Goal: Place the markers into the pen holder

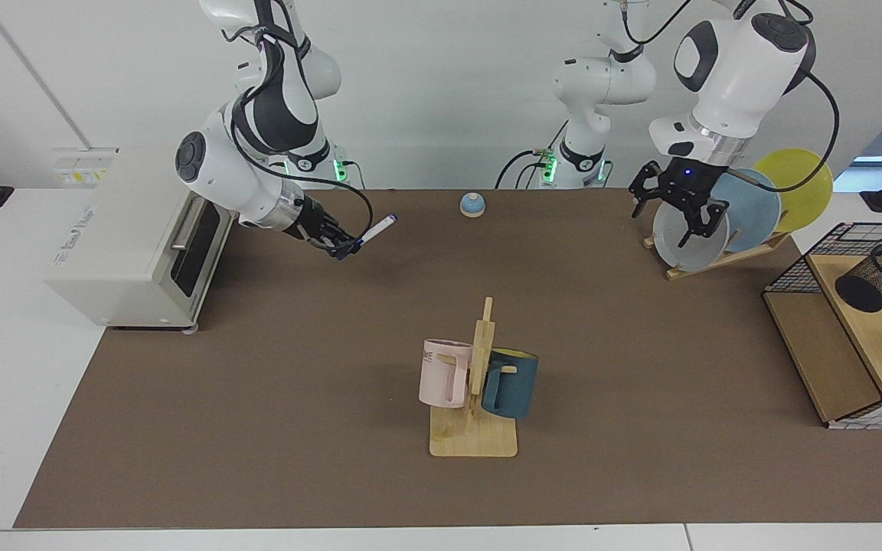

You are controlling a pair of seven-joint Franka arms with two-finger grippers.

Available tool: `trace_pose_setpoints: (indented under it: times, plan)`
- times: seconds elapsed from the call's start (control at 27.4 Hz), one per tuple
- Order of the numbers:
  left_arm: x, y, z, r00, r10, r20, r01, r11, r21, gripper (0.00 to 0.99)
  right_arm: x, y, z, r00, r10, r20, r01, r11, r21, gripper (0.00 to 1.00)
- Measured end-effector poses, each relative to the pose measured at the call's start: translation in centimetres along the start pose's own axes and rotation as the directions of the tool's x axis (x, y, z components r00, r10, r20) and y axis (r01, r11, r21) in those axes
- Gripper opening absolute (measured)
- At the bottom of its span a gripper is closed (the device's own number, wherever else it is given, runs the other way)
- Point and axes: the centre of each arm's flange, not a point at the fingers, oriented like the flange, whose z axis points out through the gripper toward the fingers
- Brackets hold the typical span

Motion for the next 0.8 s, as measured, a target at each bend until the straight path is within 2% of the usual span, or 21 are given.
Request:
trace_pose_setpoints:
  times: [0.37, 0.62, 0.8]
  plan:
    - [5.0, 4.6, 0.8, 0.992, 0.12, -0.047, -0.121, 0.992, -0.042, 0.991, -7.3, -3.7, 3.7, 0.998, 0.034, 0.052, -0.042, 0.988, 0.15, 0.16]
    - [8.9, 9.3, 1.4, 0.971, 0.233, -0.043, -0.235, 0.971, -0.052, 0.991, -13.1, -6.2, 5.7, 0.993, 0.082, 0.085, -0.099, 0.97, 0.223, 0.16]
    - [9.8, 10.8, 1.7, 0.949, 0.313, -0.038, -0.315, 0.947, -0.063, 0.991, -15.2, -6.9, 6.7, 0.988, 0.092, 0.125, -0.122, 0.959, 0.256, 0.16]
